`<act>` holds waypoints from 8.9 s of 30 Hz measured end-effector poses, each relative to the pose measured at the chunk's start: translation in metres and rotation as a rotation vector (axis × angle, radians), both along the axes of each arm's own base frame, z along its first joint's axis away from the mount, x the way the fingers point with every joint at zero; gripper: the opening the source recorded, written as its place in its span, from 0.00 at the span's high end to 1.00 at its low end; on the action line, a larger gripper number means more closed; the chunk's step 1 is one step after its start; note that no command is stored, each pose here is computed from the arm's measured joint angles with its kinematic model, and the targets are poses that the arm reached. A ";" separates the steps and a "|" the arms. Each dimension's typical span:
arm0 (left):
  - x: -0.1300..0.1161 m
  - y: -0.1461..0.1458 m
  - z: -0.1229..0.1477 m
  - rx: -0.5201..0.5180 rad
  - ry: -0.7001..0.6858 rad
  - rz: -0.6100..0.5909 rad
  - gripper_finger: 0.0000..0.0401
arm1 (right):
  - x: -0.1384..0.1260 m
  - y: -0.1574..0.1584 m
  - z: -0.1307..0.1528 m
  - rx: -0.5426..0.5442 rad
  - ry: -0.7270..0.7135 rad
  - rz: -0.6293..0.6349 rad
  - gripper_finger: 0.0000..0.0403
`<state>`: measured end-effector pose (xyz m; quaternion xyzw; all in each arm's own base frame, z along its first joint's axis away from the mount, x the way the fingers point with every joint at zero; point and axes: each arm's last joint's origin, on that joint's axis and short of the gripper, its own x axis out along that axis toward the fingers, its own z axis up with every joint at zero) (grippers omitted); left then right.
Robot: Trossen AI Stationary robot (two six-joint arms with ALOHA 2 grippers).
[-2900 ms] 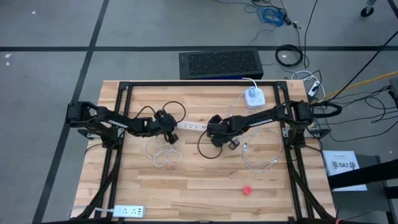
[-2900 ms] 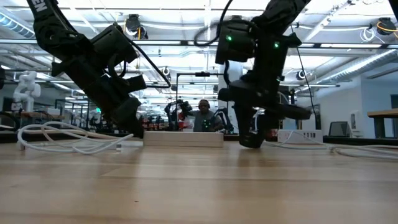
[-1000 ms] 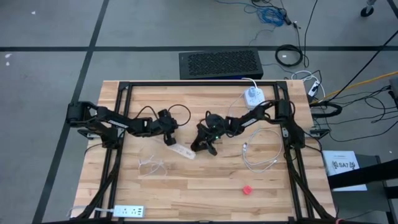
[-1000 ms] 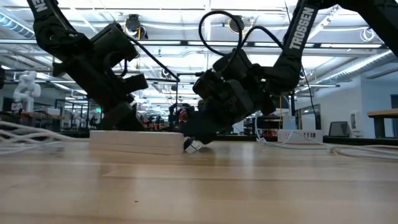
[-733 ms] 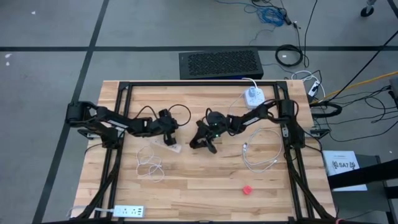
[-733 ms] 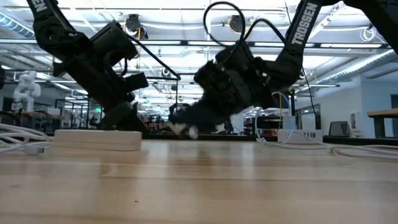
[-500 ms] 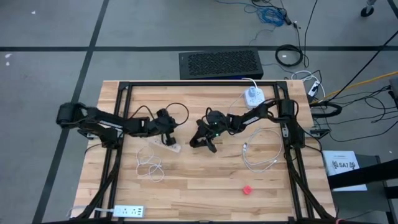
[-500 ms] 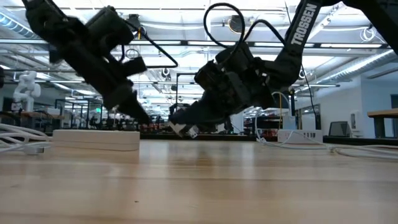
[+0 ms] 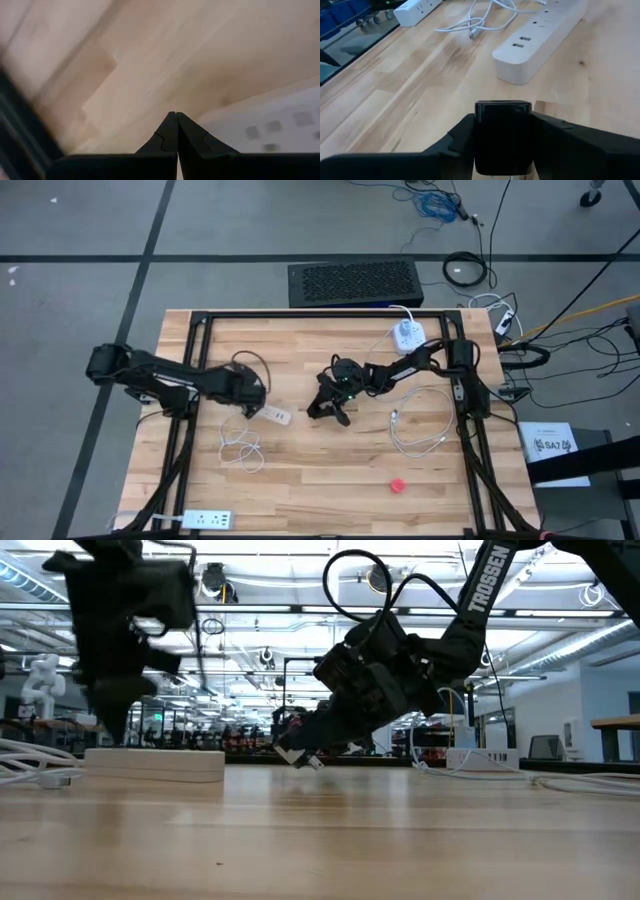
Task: Insert USB
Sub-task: Insert the black charger adapter into the white outlet extension
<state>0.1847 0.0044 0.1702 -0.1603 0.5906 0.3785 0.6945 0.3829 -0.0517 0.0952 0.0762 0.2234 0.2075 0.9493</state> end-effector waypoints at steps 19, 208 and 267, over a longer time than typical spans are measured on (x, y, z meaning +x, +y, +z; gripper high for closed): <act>0.029 0.000 -0.040 0.082 -0.255 -0.205 1.00 | -0.001 0.004 0.012 0.002 -0.009 0.017 0.71; 0.021 -0.024 -0.018 -0.152 -0.404 -0.451 1.00 | 0.057 0.017 0.054 -0.211 0.133 0.072 0.71; 0.000 0.030 0.001 0.146 -0.052 -0.430 0.50 | 0.040 0.000 0.056 -0.262 0.281 0.043 0.71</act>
